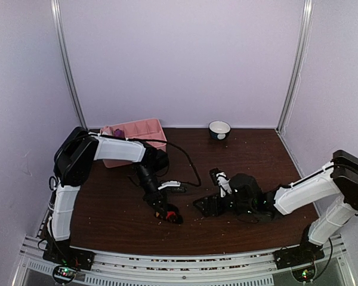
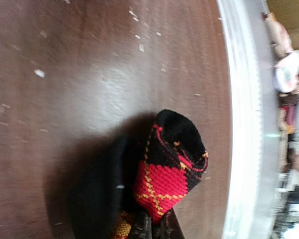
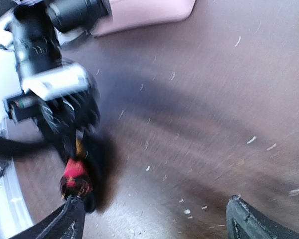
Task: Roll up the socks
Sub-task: Roll the sock at the center of the board.
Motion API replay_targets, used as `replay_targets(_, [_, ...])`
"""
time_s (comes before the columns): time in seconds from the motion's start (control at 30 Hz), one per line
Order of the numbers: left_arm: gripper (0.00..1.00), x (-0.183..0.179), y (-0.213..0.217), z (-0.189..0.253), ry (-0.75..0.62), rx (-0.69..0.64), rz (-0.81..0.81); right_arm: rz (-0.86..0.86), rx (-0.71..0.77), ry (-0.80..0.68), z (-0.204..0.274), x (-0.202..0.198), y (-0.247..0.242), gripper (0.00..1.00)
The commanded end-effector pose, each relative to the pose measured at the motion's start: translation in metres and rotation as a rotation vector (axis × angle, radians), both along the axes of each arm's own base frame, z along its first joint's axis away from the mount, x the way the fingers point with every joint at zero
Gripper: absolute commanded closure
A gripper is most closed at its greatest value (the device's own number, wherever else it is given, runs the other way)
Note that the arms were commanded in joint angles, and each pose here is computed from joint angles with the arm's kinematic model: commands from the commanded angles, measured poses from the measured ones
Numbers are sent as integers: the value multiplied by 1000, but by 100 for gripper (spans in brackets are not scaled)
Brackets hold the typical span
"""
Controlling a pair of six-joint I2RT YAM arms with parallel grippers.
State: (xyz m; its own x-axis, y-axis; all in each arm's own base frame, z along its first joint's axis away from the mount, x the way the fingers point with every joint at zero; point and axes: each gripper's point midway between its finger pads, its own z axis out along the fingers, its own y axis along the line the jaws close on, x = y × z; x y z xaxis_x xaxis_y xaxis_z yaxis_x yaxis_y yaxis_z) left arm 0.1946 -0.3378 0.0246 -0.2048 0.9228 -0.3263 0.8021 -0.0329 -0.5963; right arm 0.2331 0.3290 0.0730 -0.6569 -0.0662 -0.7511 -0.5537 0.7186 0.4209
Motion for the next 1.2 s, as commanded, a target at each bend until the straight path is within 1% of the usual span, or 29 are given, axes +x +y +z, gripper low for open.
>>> replay_targets(0.0, [100,-35,33,-35,205,176,-41,-362,-296,-175,7,35,-73,0])
replay_targets(0.03, [100,-36,33,-35,216,177,-44,-473,-297,-162,9,39,-91,0])
replay_targets(0.07, [100,-36,33,-35,217,173,-46,-512,-244,-137,10,39,-99,0])
replay_targets(0.1, [100,-36,33,-36,219,175,-45,-512,-124,-96,9,37,-102,0])
replay_targets(0.13, [100,-35,32,-36,216,173,-45,-510,85,-107,29,42,-98,0])
replay_targets(0.17, [100,-34,31,-36,212,174,-41,-452,201,-130,40,35,-94,0])
replay_targets(0.2, [100,-33,31,-38,203,179,-37,-350,244,-191,50,23,-82,0])
replay_targets(0.23, [100,-32,32,-40,196,185,-35,-274,218,-246,53,12,-71,0])
replay_targets(0.33, [100,-26,34,-50,163,219,-26,-10,-34,-331,37,-14,-21,0])
replay_targets(0.37, [100,-23,35,-54,143,236,-21,106,-85,-327,27,-27,-4,0])
replay_targets(0.43, [100,-17,37,-59,105,260,-8,272,-130,-339,13,-50,18,0])
replay_targets(0.5, [100,-13,38,-63,76,277,4,383,-131,-387,11,-71,35,0])
replay_targets(0.6, [100,-8,39,-67,45,292,9,482,-139,-477,18,-91,58,0])
replay_targets(0.73, [100,-5,40,-69,23,304,3,622,-235,-540,14,-106,94,0])
replay_targets(0.8, [100,-4,41,-71,20,310,3,673,-295,-581,9,-107,105,2])
replay_targets(0.87, [100,-3,41,-72,11,315,5,701,-335,-604,5,-105,112,7])
replay_targets(0.93, [100,-1,42,-73,4,322,5,732,-377,-621,1,-102,119,14])
replay_targets(1.07, [100,1,41,-73,-4,323,6,800,-455,-591,-20,-97,123,33])
replay_targets(1.17, [100,1,40,-72,0,319,5,806,-460,-570,-28,-90,122,38])
